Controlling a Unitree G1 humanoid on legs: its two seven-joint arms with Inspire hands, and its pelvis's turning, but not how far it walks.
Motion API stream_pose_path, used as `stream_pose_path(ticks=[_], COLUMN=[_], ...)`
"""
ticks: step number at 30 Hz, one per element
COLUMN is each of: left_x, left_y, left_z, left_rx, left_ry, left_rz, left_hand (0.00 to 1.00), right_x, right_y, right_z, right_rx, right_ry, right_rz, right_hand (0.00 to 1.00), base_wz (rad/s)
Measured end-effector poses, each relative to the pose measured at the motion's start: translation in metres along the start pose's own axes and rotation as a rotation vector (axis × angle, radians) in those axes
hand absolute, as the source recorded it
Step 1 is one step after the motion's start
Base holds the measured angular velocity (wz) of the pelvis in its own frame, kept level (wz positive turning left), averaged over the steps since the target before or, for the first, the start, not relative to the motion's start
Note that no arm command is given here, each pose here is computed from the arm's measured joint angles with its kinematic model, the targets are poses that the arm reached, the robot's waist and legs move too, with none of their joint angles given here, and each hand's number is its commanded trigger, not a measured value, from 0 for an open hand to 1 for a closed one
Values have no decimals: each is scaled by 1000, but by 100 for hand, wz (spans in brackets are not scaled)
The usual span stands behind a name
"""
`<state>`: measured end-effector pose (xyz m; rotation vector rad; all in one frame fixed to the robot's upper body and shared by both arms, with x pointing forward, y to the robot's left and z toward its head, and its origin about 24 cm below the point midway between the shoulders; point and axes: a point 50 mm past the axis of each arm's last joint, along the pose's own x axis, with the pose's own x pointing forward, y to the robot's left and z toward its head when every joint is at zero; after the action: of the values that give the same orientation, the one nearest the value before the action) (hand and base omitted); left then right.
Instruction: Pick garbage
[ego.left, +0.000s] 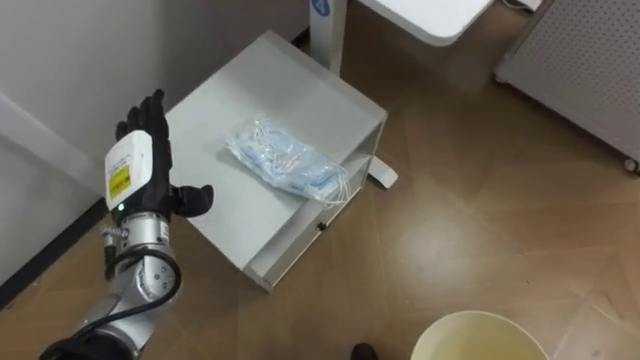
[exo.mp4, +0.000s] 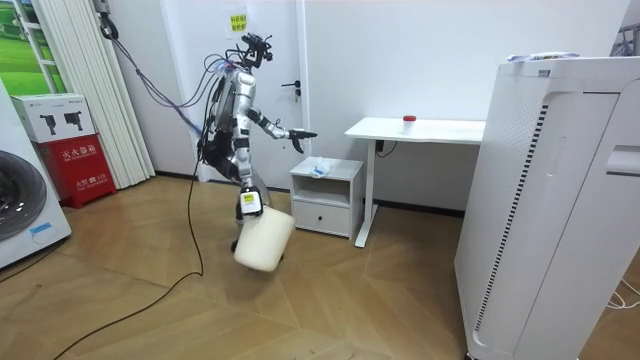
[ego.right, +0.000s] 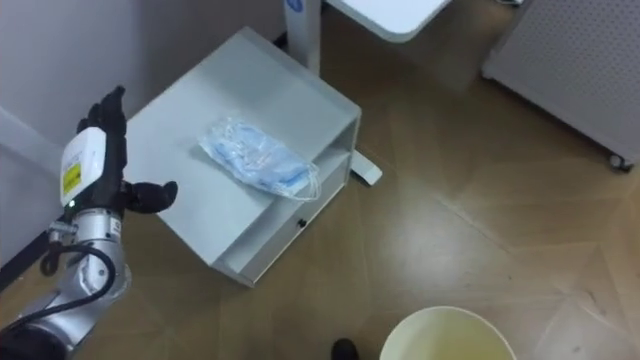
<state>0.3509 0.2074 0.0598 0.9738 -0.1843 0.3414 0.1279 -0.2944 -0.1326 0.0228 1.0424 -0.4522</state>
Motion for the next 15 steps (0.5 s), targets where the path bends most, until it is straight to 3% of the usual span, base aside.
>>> stream_pose_path(ticks=[15], left_x=[-4], left_y=[-8], left_z=[0], left_rx=[259], left_ry=[-156], left_rz=[-107], left_hand=[0], right_x=[-5], right_y=[1], right_z=[-32], right_rx=[-250], right_ry=[137], right_rz=[81], right_hand=[100], base_wz=[-3])
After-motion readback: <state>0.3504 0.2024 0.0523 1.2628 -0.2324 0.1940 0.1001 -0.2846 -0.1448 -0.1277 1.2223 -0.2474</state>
